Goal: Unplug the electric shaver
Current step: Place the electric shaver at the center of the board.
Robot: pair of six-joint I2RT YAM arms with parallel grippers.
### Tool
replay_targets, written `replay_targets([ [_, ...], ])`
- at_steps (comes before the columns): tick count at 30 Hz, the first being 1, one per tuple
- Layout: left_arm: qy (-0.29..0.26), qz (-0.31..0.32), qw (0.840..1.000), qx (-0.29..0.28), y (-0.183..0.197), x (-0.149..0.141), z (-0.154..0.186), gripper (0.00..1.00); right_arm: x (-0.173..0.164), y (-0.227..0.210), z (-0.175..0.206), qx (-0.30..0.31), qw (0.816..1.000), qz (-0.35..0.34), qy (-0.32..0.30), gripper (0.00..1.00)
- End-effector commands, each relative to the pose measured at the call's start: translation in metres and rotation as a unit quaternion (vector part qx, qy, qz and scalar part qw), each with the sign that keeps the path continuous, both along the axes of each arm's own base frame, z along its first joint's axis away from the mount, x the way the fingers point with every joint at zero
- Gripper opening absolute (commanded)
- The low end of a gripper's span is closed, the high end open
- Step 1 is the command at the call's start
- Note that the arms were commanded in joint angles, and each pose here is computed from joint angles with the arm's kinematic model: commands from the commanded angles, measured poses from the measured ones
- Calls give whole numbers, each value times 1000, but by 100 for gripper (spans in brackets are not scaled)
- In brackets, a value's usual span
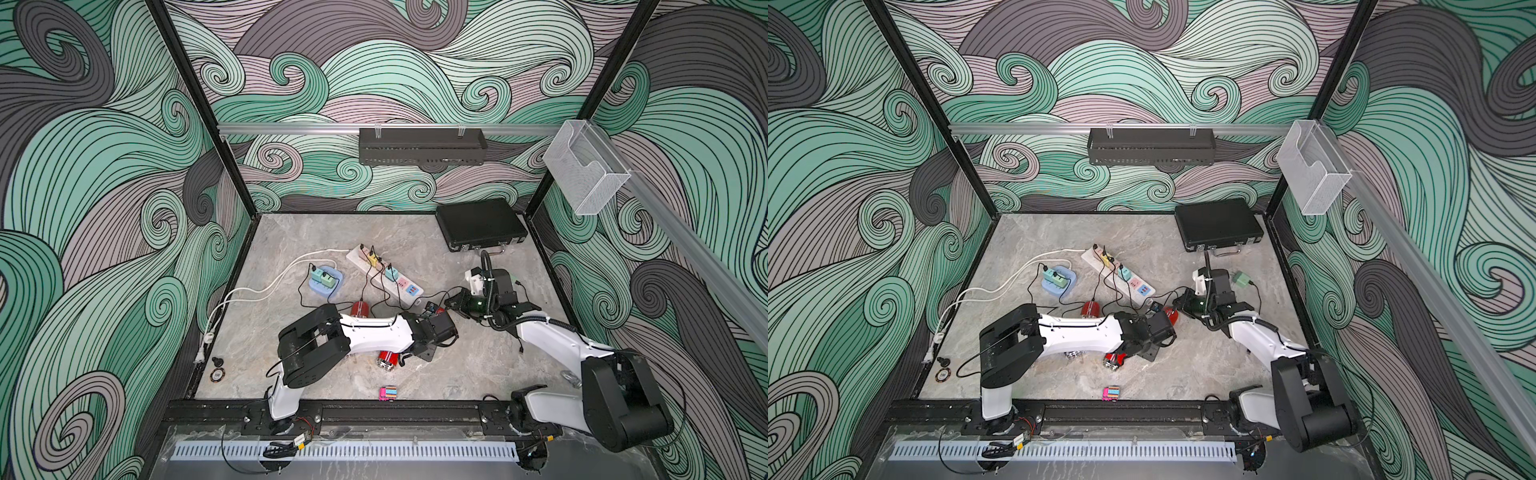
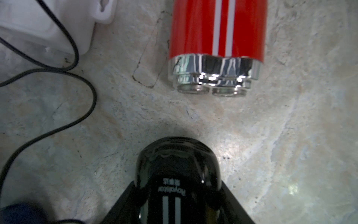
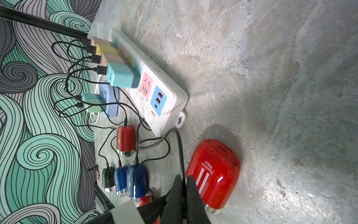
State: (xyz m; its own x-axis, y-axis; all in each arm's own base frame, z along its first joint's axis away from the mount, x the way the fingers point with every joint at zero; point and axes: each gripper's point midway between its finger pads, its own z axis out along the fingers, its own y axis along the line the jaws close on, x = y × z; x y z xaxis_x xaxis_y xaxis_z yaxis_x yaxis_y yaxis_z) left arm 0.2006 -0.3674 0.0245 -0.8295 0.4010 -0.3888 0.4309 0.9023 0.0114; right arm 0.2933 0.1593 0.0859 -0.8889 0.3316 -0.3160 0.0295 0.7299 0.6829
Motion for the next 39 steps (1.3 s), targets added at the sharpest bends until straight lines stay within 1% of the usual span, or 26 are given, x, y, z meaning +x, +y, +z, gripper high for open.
replay_targets([
  [1, 0, 19, 999, 28, 6, 0, -4, 51, 4, 1, 5, 6, 1000, 2, -11, 7],
  [7, 9, 27, 998, 48, 9, -1, -10, 55, 5, 1, 6, 6, 1000, 3, -11, 7],
  [14, 11, 37, 997, 67, 16, -2, -15, 65, 6, 1, 6, 4, 1000, 3, -12, 8],
  [18, 6, 36, 997, 68, 17, -2, -12, 68, 7, 0, 7, 5, 1000, 1, -13, 8],
  [23, -2, 36, 998, 55, 14, -1, -4, 70, 8, 1, 4, 6, 1000, 2, -9, 8],
  [29, -15, 30, 999, 26, 7, 0, 12, 70, 10, 1, 9, 2, 1000, 4, -14, 9],
  [34, -48, 28, 998, -4, 6, 8, 32, 70, 16, -3, 20, -3, 1000, -1, -23, 9],
  [39, -71, 20, 997, -15, 7, 13, 50, 70, 25, -6, 29, -4, 1000, -6, -26, 9],
])
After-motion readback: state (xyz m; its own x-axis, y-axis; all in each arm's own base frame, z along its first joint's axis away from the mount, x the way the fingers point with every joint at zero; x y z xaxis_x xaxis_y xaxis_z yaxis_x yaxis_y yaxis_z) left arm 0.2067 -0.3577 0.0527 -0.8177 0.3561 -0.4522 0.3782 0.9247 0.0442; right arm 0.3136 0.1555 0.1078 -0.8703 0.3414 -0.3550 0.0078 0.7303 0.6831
